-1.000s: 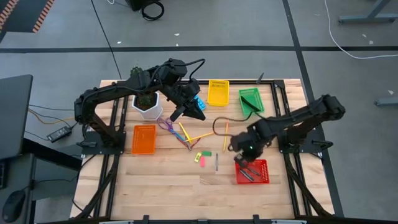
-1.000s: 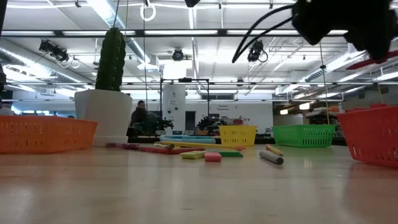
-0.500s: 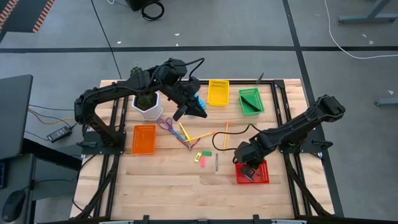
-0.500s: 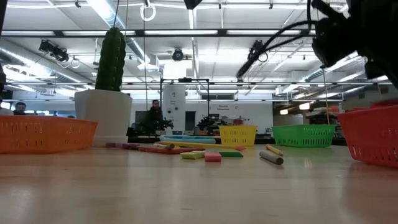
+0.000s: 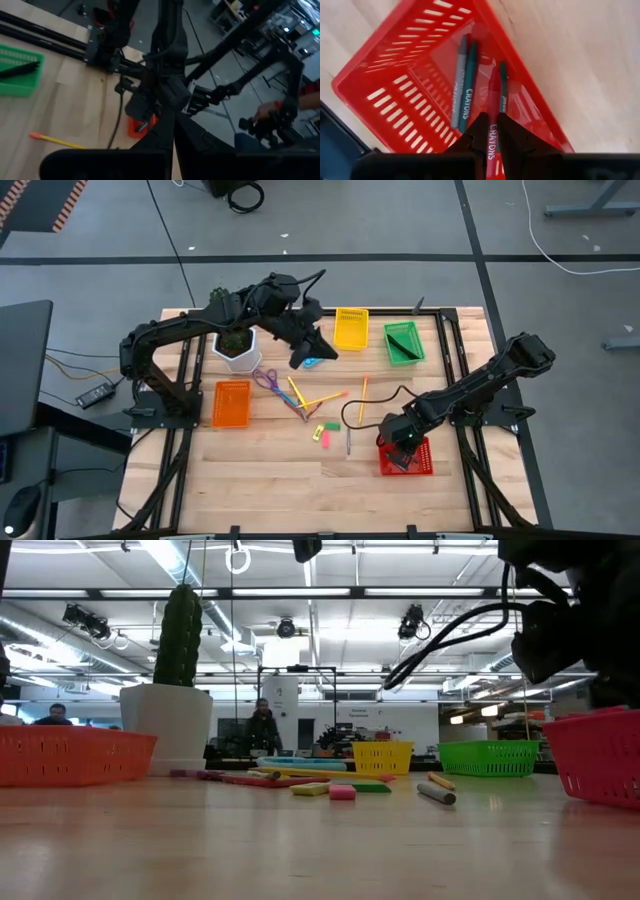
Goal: Sort crayons/erasers/pens/pencils in bins
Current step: Put the right red crayon into the red bin, then put the left yellow pencil into the yellow bin
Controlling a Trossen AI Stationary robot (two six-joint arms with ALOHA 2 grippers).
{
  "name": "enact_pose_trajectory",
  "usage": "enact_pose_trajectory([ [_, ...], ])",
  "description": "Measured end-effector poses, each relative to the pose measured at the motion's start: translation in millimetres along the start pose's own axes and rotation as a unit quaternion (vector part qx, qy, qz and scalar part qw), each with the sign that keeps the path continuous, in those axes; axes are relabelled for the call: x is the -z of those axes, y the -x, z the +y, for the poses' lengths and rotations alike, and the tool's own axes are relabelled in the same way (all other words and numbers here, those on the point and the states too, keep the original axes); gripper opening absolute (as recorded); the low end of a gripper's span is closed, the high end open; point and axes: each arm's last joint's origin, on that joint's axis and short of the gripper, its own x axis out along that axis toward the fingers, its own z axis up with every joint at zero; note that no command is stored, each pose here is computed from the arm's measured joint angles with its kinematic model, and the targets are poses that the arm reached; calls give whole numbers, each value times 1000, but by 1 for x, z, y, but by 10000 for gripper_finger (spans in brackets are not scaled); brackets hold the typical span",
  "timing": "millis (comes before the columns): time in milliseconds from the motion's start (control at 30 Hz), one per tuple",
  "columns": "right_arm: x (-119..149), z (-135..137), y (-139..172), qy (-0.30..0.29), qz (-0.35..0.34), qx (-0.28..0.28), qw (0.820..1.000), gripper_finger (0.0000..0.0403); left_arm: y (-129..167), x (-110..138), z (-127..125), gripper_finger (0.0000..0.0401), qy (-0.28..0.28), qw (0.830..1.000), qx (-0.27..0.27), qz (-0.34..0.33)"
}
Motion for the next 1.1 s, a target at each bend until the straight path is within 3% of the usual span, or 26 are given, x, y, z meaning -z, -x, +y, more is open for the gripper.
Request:
enact_pose_trajectory([
  [500,2,-10,-10,61,-6,15,998,39,0,-5,1,17,28,998,-40,-40],
  [900,1,-10,-10,71,-24,22,997,98,-5,-3,-6,7,26,997,-56,-44],
  [1100,2,-7,-6,50,2,10,999,107,-7,-2,-8,24,25,997,-54,-42],
])
